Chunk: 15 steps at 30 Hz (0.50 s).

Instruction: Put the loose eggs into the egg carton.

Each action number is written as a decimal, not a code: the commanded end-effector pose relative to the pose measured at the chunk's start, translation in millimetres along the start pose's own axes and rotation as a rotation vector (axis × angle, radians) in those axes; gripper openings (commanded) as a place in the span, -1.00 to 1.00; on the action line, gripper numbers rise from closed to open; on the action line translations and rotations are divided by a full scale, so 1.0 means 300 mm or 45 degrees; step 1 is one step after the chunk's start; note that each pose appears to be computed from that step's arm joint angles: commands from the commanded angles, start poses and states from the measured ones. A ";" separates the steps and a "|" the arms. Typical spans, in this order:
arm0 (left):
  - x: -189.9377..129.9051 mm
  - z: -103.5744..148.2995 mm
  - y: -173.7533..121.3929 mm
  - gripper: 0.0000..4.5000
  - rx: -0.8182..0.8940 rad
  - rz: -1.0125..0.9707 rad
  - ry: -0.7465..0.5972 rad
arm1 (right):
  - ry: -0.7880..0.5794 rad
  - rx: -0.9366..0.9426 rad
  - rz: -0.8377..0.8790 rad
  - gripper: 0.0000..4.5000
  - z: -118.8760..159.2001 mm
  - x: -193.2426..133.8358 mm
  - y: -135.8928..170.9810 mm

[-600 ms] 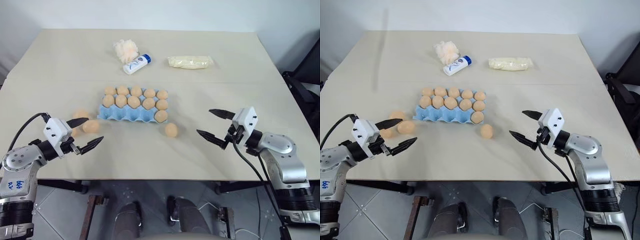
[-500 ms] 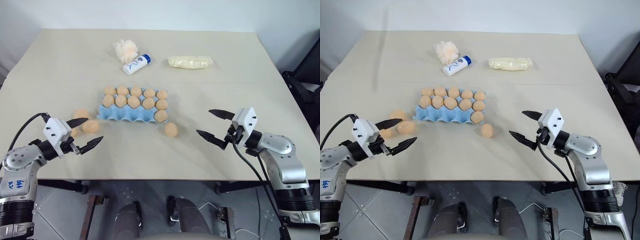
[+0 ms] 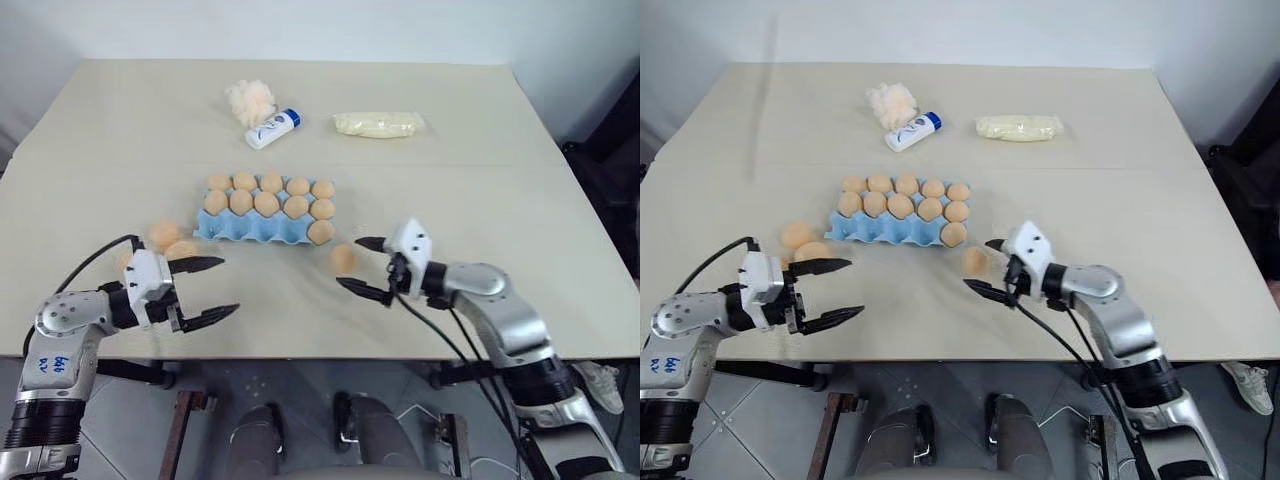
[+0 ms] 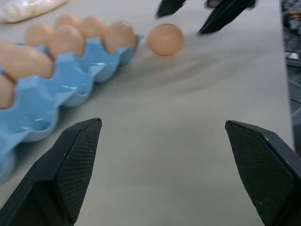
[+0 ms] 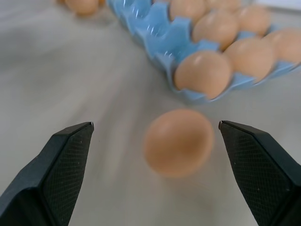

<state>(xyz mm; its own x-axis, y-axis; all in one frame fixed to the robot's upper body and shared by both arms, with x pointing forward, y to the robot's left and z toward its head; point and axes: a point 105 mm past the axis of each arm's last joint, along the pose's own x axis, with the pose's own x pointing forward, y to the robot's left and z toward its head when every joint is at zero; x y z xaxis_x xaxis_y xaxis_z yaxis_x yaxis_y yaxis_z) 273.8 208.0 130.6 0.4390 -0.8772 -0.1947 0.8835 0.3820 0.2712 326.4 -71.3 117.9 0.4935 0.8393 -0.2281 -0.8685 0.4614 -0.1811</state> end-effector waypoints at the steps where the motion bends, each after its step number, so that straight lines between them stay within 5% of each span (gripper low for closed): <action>1: 0.011 0.035 -0.003 1.00 0.053 -0.042 -0.022 | -0.028 -0.038 -0.032 0.98 0.015 0.031 -0.018; 6: 0.019 0.039 -0.017 1.00 0.048 -0.064 -0.037 | -0.062 -0.044 -0.147 0.91 0.020 0.091 -0.077; 15: -0.002 0.024 -0.009 1.00 0.027 0.001 -0.023 | -0.108 -0.038 -0.066 -0.15 0.031 0.073 -0.049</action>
<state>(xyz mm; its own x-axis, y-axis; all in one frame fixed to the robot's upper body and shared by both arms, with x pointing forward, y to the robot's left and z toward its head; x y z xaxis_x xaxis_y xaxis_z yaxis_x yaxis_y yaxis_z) 270.7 203.6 127.9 0.4203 -0.8846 -0.2020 0.8939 0.3655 0.2594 352.6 -54.7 110.6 0.5391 0.8233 -0.1777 -0.8389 0.5061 -0.2001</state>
